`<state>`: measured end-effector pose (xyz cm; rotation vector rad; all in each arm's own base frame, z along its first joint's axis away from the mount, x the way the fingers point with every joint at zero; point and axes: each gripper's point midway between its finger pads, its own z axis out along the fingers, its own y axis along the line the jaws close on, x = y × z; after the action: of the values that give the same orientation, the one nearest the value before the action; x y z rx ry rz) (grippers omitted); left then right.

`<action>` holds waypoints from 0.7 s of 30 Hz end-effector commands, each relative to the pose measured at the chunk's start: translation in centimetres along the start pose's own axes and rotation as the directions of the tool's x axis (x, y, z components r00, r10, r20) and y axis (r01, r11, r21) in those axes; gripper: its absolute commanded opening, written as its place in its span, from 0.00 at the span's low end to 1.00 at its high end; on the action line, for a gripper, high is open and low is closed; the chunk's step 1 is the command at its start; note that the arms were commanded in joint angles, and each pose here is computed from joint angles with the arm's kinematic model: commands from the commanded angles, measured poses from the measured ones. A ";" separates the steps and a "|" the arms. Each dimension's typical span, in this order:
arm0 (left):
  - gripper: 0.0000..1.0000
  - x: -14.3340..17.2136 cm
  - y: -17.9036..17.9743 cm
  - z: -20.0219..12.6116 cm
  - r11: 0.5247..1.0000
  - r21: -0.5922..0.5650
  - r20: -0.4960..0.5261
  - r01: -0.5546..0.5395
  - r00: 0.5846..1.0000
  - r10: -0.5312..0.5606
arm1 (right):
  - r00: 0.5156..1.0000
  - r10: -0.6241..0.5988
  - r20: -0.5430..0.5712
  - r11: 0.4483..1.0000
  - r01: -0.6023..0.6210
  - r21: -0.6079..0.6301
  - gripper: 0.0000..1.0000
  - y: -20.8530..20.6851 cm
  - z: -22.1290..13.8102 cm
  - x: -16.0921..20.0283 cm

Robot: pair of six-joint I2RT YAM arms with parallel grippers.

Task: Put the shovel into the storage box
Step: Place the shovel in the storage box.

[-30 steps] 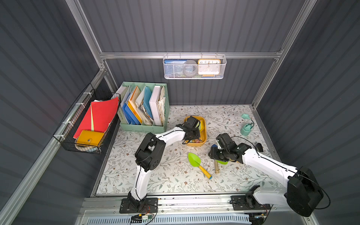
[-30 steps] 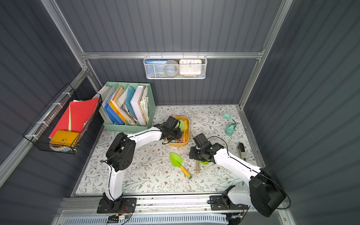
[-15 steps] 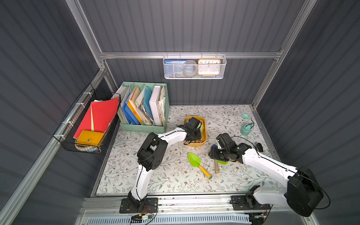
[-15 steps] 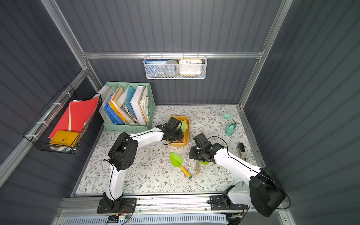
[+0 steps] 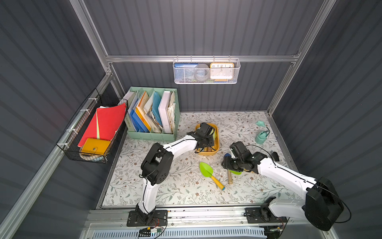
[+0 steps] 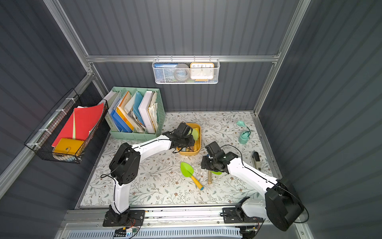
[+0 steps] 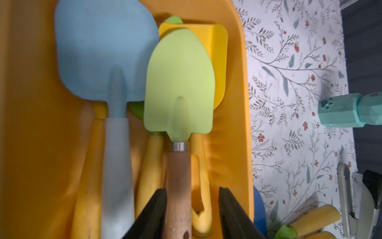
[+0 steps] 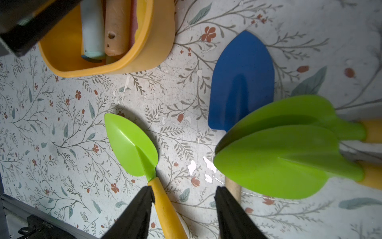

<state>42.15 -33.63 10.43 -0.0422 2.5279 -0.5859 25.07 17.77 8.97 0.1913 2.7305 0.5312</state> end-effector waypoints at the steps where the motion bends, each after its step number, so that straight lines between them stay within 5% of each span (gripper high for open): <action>1: 0.47 -0.4 0.1 -2.4 0.999 -0.018 0.031 -0.035 0.999 0.035 | 1.000 -0.006 -0.001 1.000 0.006 -0.008 0.56 0.4 -0.7 -0.3; 21: 0.60 1.7 3.1 -8.7 0.999 -0.023 0.092 -0.049 0.994 0.051 | 0.998 -0.057 -0.002 0.997 0.057 -0.050 0.61 1.6 -1.7 -0.4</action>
<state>37.03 -28.37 13.65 -0.0192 2.4763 -0.5347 24.98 18.25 9.77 0.1399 2.7328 0.5589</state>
